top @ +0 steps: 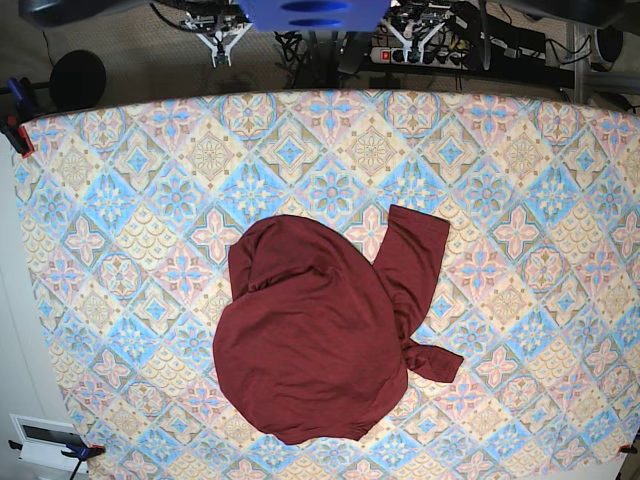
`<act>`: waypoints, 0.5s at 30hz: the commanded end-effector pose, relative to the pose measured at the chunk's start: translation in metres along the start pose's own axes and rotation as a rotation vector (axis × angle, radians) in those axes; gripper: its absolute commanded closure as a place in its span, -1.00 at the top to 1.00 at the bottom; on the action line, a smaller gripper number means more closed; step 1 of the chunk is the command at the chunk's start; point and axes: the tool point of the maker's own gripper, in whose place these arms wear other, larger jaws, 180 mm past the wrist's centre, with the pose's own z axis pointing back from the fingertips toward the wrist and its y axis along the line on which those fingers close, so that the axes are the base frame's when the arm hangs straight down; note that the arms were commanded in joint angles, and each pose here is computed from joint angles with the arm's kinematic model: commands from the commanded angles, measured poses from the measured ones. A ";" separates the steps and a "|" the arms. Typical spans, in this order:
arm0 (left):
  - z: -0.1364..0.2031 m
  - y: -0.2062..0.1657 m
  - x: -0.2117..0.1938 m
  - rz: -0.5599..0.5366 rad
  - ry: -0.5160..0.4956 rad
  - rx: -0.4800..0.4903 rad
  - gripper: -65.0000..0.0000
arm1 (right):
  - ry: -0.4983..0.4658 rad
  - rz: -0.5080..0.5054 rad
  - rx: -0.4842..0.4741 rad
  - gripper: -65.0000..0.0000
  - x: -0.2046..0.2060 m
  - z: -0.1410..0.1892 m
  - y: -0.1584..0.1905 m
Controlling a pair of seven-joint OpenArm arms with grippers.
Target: Layout the t-shirt on the table in an organized manner, then fold the t-shirt properly
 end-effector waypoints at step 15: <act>0.045 0.060 -0.016 -0.072 -0.160 0.072 -1.00 | -0.246 0.052 -0.127 -1.00 0.031 0.074 -0.071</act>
